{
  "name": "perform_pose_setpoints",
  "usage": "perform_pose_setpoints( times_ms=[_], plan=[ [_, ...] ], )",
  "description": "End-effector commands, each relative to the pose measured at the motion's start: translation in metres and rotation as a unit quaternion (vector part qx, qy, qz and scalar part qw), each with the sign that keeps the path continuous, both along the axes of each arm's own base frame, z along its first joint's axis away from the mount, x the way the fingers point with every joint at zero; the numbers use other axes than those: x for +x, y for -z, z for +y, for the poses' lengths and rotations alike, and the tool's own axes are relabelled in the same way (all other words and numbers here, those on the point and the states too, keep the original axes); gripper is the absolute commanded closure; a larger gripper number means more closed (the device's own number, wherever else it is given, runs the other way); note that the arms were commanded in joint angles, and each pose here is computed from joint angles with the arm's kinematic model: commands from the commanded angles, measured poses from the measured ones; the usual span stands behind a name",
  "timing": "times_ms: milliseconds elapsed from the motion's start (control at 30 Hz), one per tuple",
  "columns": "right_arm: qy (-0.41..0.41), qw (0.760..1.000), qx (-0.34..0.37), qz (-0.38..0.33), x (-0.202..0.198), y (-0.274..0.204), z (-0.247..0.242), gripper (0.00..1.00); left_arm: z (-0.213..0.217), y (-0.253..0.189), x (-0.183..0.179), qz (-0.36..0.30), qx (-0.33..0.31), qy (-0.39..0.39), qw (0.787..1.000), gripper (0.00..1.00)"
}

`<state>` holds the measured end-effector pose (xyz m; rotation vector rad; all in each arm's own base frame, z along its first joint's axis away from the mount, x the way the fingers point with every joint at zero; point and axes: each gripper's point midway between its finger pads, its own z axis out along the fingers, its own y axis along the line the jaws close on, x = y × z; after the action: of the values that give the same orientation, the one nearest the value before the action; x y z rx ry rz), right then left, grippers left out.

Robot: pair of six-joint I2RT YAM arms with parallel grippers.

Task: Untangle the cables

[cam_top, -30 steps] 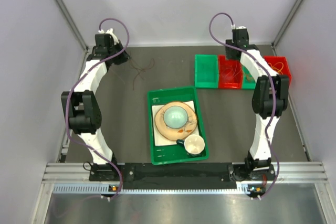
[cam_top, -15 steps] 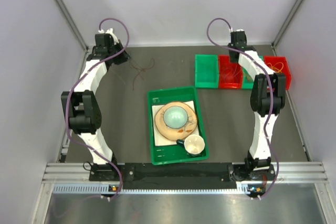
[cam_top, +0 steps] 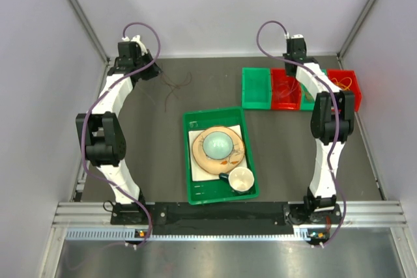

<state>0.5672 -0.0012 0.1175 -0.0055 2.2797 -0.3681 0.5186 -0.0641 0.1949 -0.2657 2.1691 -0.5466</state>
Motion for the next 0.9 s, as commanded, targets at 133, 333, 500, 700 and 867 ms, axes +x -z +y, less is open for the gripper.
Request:
perform_pose_setpoints(
  times_ms=[133,333,500,700,867],
  plan=[
    [-0.028,0.993,0.096,-0.069,-0.023,-0.053,0.026,1.0,0.0,-0.036,0.003,-0.045,0.004,0.003,0.999,1.0],
    [-0.026,0.984,0.144,-0.104,-0.078,-0.075,0.033,1.0,-0.002,-0.034,0.001,-0.045,0.001,0.007,0.999,1.0],
    [-0.029,0.981,0.156,-0.11,-0.104,-0.078,0.034,1.0,-0.004,-0.036,-0.002,-0.049,-0.004,0.008,0.999,1.0],
    [-0.027,0.983,0.151,-0.105,-0.095,-0.074,0.034,1.0,-0.005,-0.036,-0.005,-0.05,-0.007,0.008,0.999,1.0],
    [-0.025,0.987,0.141,-0.076,-0.062,-0.05,0.035,1.0,-0.003,-0.039,-0.006,-0.052,-0.006,0.005,0.999,1.0]
  ],
)
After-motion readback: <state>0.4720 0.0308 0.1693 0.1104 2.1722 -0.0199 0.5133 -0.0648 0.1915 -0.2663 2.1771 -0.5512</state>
